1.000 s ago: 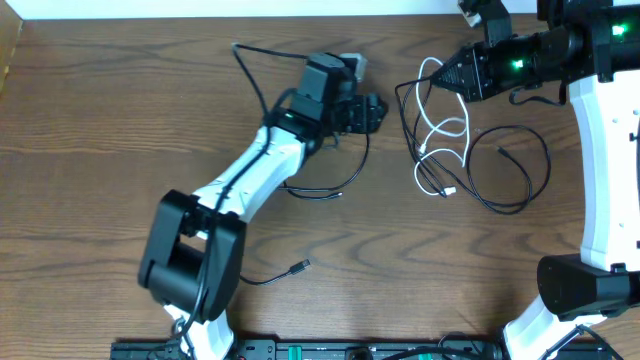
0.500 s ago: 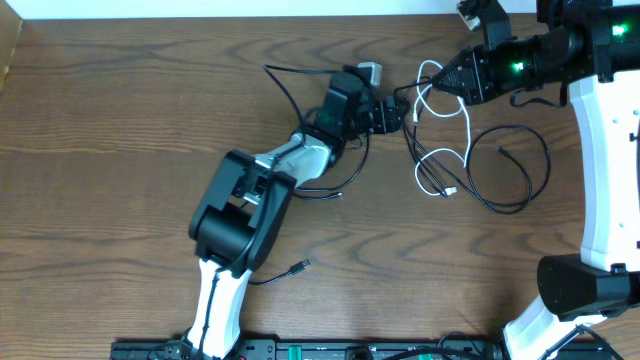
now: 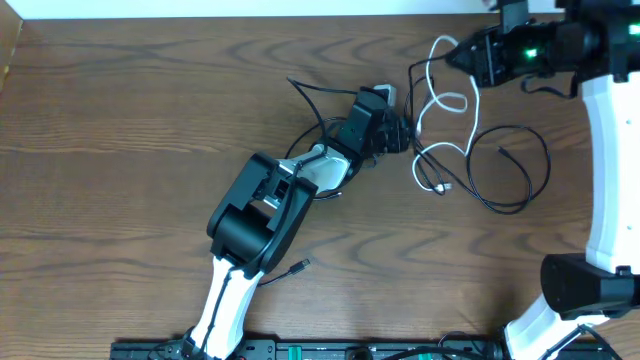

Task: Untangle cables

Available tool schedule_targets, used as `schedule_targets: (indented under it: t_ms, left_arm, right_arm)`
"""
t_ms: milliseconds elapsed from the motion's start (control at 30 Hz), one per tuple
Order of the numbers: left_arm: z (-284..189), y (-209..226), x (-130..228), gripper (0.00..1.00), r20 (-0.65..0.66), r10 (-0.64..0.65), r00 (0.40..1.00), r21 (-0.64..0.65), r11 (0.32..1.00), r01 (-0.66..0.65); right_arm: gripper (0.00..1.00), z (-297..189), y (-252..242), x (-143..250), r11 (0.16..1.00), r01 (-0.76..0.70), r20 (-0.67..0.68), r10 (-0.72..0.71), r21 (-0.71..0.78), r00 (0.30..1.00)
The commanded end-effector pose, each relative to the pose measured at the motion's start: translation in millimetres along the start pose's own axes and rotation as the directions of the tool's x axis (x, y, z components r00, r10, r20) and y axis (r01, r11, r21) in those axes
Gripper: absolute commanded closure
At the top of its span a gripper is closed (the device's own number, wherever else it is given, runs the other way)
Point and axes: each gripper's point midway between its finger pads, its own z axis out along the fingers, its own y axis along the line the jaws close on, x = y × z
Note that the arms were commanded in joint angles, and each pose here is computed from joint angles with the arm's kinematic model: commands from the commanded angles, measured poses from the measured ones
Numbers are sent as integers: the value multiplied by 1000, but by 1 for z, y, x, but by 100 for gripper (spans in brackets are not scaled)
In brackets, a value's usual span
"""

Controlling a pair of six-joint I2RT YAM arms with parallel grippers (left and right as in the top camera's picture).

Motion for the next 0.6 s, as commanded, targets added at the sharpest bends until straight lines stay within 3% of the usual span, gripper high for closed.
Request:
schedule_targets:
  t_ms: [0,133,400,467,567]
  left_arm:
    - [0,22,0,60,11,-18,1000,-89,996,19]
    - [-1,26,8,90,-39,39,998,-86,995,-42]
    - [-23,30,2,93,-104,71,992,-81,994,-80]
    - [-36,30,-4,92,-114,74,991,-94,992,-85]
    - [-58,27,-9,92,-144,81,986,-116,988,-98]
  right_arm:
    - [99,-33,3,-15,999,13,93,-17,43,995]
    - [99,-36,-3,-11,999,-10,87,6,53,996]
    - [87,-29,-11,2,996,-42,31,39,73,999]
    - [78,-26,-12,3,996,-47,22,45,70,999]
    - [44,-17,-18,5,996,-59,2,59,67,998]
